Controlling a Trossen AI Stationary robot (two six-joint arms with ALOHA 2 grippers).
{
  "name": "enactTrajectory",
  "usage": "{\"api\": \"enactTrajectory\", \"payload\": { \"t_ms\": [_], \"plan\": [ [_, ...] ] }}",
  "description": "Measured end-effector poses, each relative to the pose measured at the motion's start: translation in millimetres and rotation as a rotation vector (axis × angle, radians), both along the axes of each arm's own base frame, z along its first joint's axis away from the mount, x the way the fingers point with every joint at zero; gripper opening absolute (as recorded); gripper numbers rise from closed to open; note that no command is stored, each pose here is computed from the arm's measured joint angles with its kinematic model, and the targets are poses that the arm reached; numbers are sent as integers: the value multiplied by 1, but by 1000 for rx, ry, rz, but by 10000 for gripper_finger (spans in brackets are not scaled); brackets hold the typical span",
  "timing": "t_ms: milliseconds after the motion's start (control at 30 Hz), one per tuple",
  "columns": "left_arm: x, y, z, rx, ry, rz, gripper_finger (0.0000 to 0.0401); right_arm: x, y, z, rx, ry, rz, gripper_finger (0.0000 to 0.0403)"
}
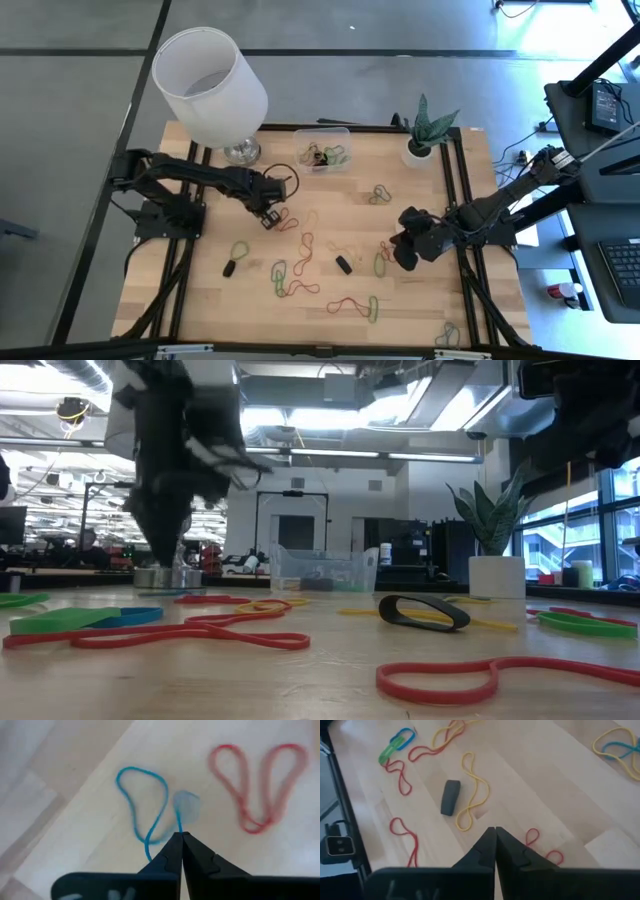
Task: Pick and place rubber bands into bin
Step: Put the blue rubber band into the transparent bin
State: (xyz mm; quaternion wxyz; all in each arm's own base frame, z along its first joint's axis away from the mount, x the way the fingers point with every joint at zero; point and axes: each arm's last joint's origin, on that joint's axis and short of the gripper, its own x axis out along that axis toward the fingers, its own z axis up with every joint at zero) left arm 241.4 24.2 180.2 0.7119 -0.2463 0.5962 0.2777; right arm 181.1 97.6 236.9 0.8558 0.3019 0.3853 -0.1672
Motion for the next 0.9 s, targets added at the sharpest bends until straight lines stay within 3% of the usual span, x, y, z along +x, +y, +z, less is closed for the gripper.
{"api": "enactTrajectory", "payload": {
  "t_ms": [533, 700, 900],
  "plan": [
    [45, -10, 125, 367, -284, -228, 2, 2, 0, 2, -24, -34, -19, 12],
    [59, 8, 155, 467, -311, -274, 2, 2, -1, 2, -57, -57, -51, 12],
    [89, 53, 167, 545, -260, -326, 2, 4, -2, 4, -64, -98, -86, 12]
  ]
}}
